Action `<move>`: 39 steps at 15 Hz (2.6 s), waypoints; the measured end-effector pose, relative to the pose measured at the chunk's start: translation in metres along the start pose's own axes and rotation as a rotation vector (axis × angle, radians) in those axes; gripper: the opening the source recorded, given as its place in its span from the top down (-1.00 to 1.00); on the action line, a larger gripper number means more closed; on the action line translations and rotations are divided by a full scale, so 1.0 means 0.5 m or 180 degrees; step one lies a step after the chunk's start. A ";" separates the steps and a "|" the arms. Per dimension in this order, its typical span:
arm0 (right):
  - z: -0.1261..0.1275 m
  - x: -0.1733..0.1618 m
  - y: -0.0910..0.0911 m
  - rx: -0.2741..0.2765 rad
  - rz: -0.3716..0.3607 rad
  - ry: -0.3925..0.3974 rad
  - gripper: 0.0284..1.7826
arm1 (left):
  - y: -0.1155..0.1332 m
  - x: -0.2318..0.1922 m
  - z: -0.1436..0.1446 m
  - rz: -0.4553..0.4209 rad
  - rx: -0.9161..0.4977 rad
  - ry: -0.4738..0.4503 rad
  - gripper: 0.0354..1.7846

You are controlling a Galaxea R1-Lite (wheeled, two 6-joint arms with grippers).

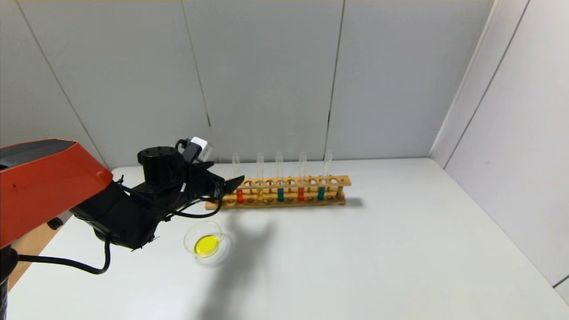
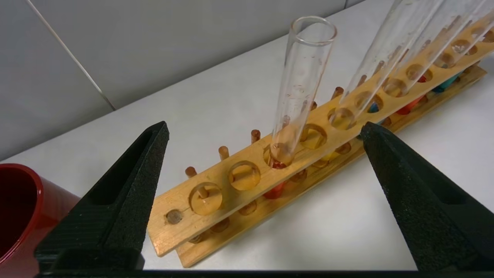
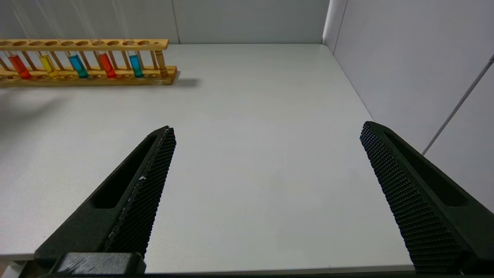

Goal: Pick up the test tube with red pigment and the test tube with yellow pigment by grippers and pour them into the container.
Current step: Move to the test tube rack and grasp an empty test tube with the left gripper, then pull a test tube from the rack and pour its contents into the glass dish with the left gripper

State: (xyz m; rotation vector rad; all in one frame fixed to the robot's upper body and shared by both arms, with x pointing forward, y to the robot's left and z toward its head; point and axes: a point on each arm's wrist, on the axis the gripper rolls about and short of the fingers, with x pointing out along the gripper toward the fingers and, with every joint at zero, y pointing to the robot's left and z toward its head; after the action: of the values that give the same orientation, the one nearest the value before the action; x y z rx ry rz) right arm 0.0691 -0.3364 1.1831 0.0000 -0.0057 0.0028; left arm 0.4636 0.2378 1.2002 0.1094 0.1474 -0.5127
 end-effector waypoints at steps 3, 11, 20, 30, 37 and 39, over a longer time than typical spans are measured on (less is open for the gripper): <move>0.000 0.000 0.000 0.0000 0.0000 0.0001 -0.96 | 0.004 0.013 0.002 0.0019 0.0010 -0.0029 -0.96; 0.000 0.000 0.000 0.0000 0.0000 0.0001 -0.96 | 0.011 0.052 -0.004 0.0039 0.0023 -0.0116 -0.96; 0.000 0.000 0.000 0.0000 0.0000 0.0001 -0.96 | 0.010 0.074 -0.008 0.0121 0.0038 -0.0164 -0.68; 0.000 0.000 0.000 0.0000 0.0000 0.0001 -0.96 | -0.013 0.073 0.007 0.0042 0.0114 -0.0316 0.67; 0.000 0.000 0.000 0.0000 0.0000 0.0001 -0.96 | -0.012 0.057 0.066 0.0057 0.0202 -0.0505 0.67; 0.000 0.000 0.000 0.0000 0.0000 0.0000 -0.96 | -0.010 0.047 0.104 0.0064 0.0223 -0.0568 0.66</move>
State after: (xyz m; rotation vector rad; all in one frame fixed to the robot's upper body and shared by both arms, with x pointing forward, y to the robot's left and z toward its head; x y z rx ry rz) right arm 0.0691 -0.3364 1.1831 0.0000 -0.0057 0.0028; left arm 0.4874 0.2146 1.2471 0.1327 -0.0460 -0.5052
